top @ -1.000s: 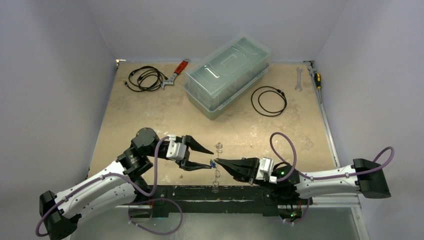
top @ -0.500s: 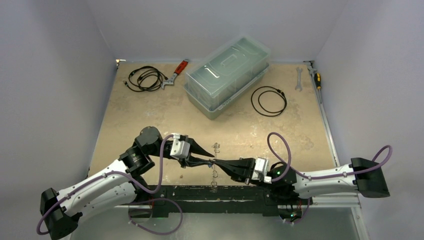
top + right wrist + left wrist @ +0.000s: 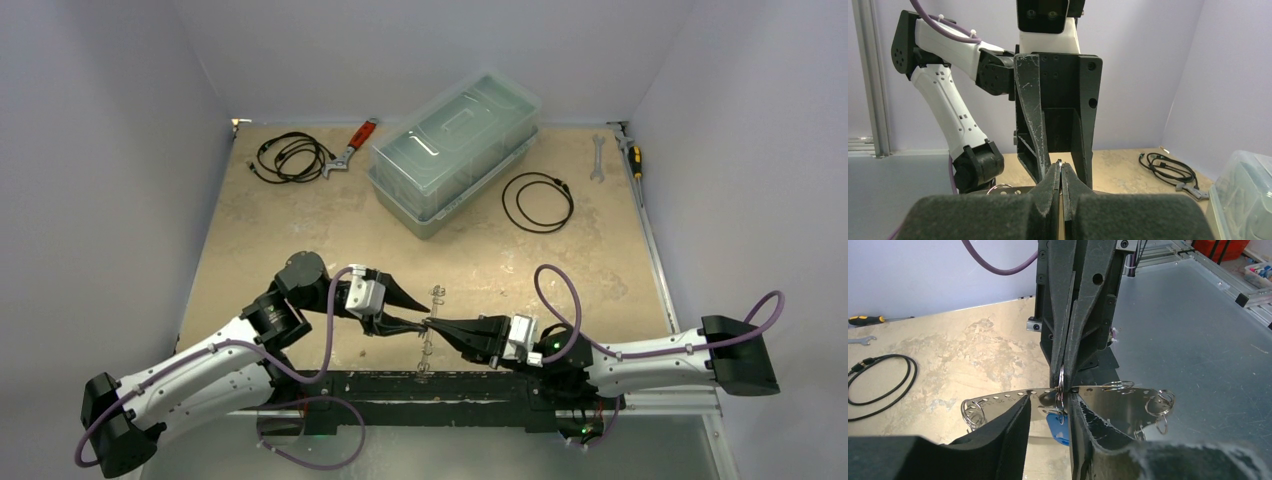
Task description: Put the keys on the keyring
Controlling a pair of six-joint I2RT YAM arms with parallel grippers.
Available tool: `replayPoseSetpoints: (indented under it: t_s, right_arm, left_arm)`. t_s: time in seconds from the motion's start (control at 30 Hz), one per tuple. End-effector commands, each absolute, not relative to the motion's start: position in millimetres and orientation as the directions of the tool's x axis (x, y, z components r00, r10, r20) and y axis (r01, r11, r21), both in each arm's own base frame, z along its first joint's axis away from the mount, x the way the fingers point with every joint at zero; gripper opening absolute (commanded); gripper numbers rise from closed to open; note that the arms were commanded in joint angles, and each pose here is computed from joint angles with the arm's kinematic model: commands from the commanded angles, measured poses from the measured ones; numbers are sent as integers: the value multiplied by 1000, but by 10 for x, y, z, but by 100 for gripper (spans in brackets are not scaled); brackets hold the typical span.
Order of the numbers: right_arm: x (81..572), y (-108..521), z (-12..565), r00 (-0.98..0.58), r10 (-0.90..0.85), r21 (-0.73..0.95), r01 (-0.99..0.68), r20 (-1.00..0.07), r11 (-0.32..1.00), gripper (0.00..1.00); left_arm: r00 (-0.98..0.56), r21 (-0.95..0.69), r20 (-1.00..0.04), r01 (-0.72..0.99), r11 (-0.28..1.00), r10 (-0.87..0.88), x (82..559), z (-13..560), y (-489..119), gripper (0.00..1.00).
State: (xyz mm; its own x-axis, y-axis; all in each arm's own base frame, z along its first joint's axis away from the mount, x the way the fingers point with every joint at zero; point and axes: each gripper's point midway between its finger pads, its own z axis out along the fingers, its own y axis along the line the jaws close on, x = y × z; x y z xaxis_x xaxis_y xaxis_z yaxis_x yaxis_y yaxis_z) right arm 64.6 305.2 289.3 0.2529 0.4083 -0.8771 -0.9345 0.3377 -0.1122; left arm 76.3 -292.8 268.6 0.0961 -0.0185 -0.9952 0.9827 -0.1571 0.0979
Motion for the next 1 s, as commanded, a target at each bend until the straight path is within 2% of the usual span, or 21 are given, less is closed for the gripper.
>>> replayPoseSetpoints:
  t_s: [0.0,0.07,0.23,0.33,0.83,0.97]
  right_arm:
    - [621,2978,3290,270,513,-92,-934,-815,345,0]
    - [619,2979,3291,269,514,-92,-935,-815,344,0]
    - [611,2990,3283,266,513,-92,-936,-816,339,0]
    - [608,3002,3269,263,510,-92,-938,-819,335,0]
    - [644,2977,3217,256,491,-81,-933,-833,349,0]
    - [770,2950,3170,248,449,-52,-913,-859,405,8]
  left_arm:
    - [120,124,-992,981,-147,-31,800,2748,-2935,33]
    - [121,124,-992,981,-149,-32,798,2749,-2934,29]
    - [125,129,-992,980,-153,-32,795,2754,-2937,6]
    - [124,127,-992,981,-150,-29,799,2753,-2935,0]
    - [187,180,-982,966,-183,20,785,2687,-2903,0]
    - [191,181,-981,967,-178,44,816,2658,-2904,0]
